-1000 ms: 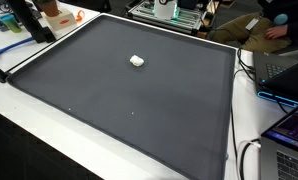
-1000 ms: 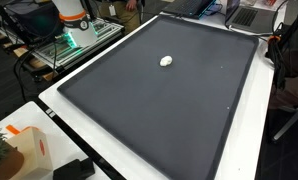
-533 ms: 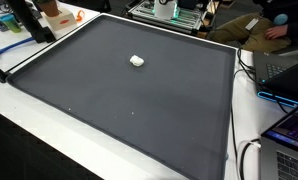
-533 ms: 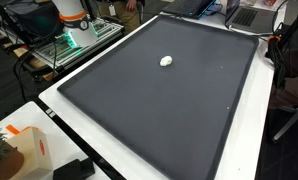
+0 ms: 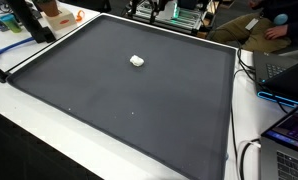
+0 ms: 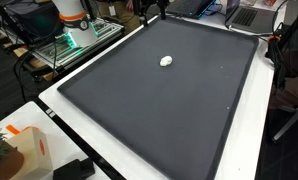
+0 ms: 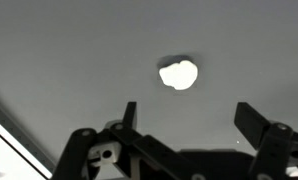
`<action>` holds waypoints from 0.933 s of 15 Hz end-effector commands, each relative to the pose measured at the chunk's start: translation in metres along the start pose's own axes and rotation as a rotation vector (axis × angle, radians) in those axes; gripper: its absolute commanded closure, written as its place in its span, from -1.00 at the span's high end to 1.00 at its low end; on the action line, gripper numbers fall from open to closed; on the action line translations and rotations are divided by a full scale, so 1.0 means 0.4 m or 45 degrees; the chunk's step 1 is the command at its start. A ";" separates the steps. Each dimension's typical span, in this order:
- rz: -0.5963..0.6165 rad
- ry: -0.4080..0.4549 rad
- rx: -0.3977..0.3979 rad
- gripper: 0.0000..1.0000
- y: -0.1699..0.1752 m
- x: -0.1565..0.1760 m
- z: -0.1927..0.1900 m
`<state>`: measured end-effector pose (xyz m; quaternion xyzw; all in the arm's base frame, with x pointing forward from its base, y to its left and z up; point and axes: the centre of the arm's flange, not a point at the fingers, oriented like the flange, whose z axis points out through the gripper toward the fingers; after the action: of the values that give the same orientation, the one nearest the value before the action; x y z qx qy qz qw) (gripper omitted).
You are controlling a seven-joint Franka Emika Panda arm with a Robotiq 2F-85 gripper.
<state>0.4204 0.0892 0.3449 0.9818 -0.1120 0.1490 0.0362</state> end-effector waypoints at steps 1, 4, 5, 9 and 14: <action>0.006 -0.025 -0.003 1.00 0.002 -0.009 0.021; 0.012 -0.049 -0.003 1.00 0.001 -0.015 0.044; 0.003 -0.020 0.018 1.00 0.000 -0.013 0.058; -0.051 0.259 0.177 1.00 0.021 -0.005 0.103; -0.106 0.386 0.246 1.00 0.088 -0.019 0.160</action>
<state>0.4276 0.0574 0.3164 0.9552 -0.0632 0.2866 -0.0372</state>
